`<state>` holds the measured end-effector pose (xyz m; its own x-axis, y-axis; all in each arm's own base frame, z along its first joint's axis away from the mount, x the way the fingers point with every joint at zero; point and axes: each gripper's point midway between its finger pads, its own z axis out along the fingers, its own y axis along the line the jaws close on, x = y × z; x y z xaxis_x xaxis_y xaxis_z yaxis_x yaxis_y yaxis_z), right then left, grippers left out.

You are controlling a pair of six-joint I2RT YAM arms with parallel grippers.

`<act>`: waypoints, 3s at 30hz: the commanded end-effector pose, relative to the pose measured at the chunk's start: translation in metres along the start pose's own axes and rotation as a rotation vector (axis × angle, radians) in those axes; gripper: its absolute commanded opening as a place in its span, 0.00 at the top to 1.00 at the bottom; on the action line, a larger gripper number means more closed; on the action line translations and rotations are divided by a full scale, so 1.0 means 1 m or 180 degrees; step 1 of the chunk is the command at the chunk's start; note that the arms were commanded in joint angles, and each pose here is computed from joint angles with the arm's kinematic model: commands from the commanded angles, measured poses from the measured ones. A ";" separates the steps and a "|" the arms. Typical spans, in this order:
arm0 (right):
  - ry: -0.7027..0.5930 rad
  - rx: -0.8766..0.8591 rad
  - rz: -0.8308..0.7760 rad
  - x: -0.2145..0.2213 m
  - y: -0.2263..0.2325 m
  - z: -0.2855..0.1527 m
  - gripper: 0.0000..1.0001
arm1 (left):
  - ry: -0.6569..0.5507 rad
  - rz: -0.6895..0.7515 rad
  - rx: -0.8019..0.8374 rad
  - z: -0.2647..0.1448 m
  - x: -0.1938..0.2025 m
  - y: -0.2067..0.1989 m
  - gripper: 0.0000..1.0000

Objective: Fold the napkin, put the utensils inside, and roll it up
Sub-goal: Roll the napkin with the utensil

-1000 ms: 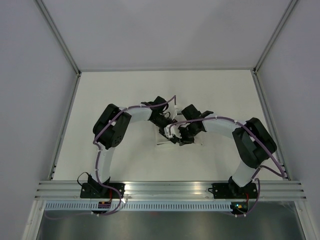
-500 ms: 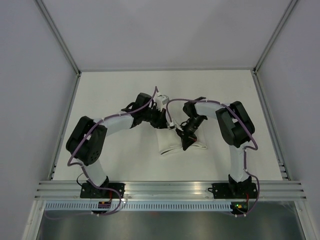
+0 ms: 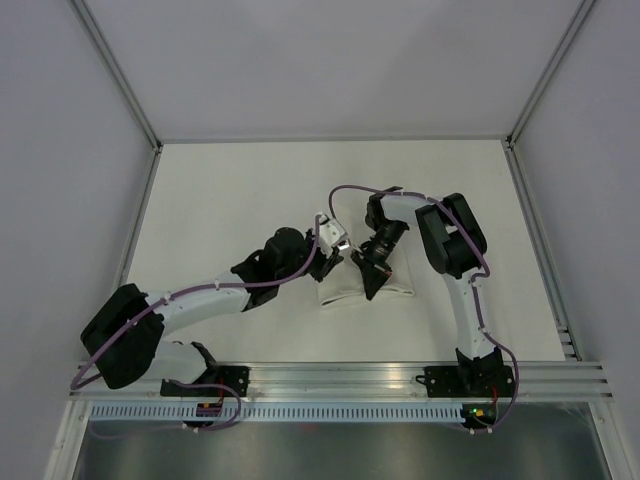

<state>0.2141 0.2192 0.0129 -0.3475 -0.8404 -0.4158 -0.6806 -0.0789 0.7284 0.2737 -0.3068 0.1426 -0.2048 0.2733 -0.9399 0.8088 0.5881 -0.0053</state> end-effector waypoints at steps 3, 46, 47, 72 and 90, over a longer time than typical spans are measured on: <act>0.0007 0.0044 -0.0013 0.000 -0.016 -0.002 0.93 | -0.0106 0.1075 -0.0215 0.002 -0.016 -0.020 0.66; 0.0060 -0.0049 0.0152 0.002 -0.019 0.000 0.94 | 0.1134 0.2198 0.0645 0.062 0.137 -0.088 0.74; 0.0060 -0.0049 0.0147 0.002 -0.019 0.000 0.94 | 0.1185 0.2182 0.0692 0.061 0.142 -0.089 0.78; -0.1058 0.0855 -0.0056 -0.062 -0.007 -0.111 0.46 | 0.1653 0.0550 0.1845 0.044 0.140 -0.119 0.98; -0.1228 0.3164 -0.1458 -0.027 0.040 -0.139 0.42 | 0.2175 -0.1090 0.2462 0.051 0.135 -0.103 0.98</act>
<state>0.2677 0.1459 0.1236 -0.2422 -0.5785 -0.7789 -0.9544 0.2866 0.0839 0.2193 -0.3865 0.0221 -0.4391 0.6289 -0.6416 0.8555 0.0745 -0.5125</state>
